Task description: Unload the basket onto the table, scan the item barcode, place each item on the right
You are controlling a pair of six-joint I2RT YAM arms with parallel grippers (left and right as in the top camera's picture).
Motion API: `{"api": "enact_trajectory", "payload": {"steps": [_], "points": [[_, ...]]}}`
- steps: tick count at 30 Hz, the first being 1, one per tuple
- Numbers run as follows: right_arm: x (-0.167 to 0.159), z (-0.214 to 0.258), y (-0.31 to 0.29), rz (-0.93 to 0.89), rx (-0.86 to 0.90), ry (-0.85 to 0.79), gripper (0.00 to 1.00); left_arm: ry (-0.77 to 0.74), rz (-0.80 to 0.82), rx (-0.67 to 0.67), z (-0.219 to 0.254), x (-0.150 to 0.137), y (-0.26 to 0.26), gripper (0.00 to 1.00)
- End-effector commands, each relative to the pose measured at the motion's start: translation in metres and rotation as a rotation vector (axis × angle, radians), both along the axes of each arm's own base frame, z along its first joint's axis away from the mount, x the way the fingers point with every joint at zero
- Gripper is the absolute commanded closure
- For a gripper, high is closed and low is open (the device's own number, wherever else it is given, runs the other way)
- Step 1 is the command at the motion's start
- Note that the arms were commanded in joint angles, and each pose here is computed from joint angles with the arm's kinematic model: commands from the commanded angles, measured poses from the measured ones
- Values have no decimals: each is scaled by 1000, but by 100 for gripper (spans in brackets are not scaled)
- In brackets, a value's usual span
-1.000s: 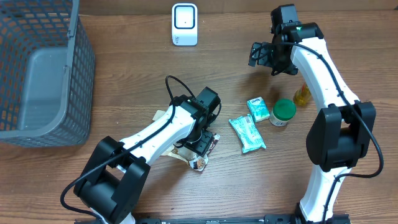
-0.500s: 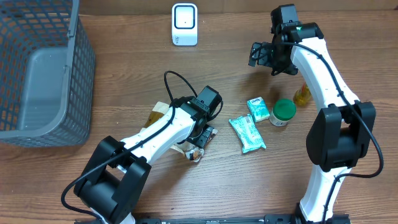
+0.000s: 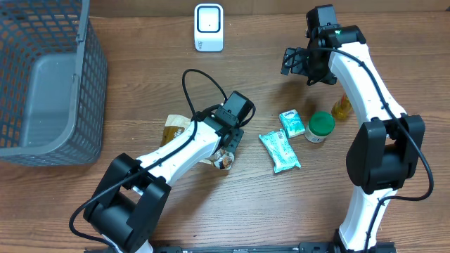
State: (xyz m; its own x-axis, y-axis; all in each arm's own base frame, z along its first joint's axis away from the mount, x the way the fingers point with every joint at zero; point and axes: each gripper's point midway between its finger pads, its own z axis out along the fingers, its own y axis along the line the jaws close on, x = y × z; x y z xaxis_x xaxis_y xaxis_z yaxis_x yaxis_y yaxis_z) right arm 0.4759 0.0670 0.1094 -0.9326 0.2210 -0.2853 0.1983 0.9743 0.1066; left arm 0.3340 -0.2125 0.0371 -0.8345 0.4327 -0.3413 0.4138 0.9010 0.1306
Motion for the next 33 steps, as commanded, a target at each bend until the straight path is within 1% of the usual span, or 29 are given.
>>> {"api": "enact_trajectory", "payload": {"steps": [1, 6, 10, 13, 14, 16, 22, 24, 25, 29, 33], "points": [[4, 18, 0, 5, -8, -47, 0, -22, 51, 11, -4, 12, 11, 54], [4, 18, 0, 5, -8, -47, 0, 17, 72, -61, 24, 24, 7, 51], [4, 18, 0, 5, -8, -47, 0, 39, 143, -80, 65, 37, 17, 45], [4, 18, 0, 5, -8, -47, 0, 73, 213, -66, 88, 38, 37, 27], [4, 18, 0, 5, -8, -47, 0, 89, 235, -58, 92, 37, 45, 20], [4, 18, 0, 5, -8, -47, 0, 130, 280, -39, 93, 32, 62, 16], [4, 18, 0, 5, -8, -47, 0, 261, 443, -17, 72, 13, 108, 16], [4, 18, 0, 5, -8, -47, 0, 325, 488, -58, 61, 4, 115, 16], [4, 18, 0, 5, -8, -47, 0, 382, 514, -106, 54, -3, 116, 18], [4, 18, 0, 5, -8, -47, 0, 493, 551, -229, 38, -17, 113, 21], [4, 18, 0, 5, -8, -47, 0, 523, 575, -241, 22, -26, 115, 22]]}}
